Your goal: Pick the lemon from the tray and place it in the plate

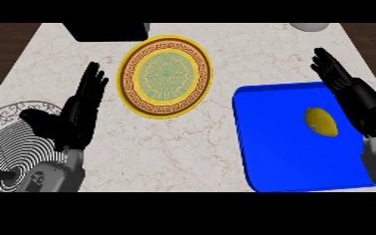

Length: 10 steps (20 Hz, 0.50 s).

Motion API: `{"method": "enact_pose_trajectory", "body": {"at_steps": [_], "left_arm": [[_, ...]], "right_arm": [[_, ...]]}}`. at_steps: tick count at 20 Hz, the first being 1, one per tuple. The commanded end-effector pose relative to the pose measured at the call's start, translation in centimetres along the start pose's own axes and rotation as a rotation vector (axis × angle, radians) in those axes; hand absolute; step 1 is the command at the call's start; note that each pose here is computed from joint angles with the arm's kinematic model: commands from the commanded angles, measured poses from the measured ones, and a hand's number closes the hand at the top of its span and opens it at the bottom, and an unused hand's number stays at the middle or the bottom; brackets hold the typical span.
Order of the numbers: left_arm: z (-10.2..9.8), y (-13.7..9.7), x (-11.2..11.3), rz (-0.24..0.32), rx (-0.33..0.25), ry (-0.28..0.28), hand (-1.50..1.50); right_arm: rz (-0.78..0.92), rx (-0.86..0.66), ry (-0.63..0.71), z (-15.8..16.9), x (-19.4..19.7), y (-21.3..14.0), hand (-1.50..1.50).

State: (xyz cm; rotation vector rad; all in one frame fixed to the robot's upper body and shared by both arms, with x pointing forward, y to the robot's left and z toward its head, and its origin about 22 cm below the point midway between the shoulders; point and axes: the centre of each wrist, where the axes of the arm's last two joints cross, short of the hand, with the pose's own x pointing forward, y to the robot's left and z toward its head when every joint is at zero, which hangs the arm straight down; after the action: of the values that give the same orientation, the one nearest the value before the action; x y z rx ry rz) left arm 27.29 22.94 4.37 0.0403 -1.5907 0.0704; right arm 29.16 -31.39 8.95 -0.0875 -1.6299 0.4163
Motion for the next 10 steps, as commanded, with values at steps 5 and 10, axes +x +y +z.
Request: {"method": "enact_pose_trajectory", "body": {"at_steps": [5, 10], "left_arm": [[2.1, 5.4, -3.8, -0.204, -0.056, -0.001, 0.0], [2.6, 6.4, -4.7, -0.207, -0.04, 0.071, 0.0]], "right_arm": [[-0.264, 0.063, 0.054, -3.7, 0.6, 3.6, 1.5], [0.031, -0.352, -0.041, -0.5, -3.2, 3.5, -1.5]]}}
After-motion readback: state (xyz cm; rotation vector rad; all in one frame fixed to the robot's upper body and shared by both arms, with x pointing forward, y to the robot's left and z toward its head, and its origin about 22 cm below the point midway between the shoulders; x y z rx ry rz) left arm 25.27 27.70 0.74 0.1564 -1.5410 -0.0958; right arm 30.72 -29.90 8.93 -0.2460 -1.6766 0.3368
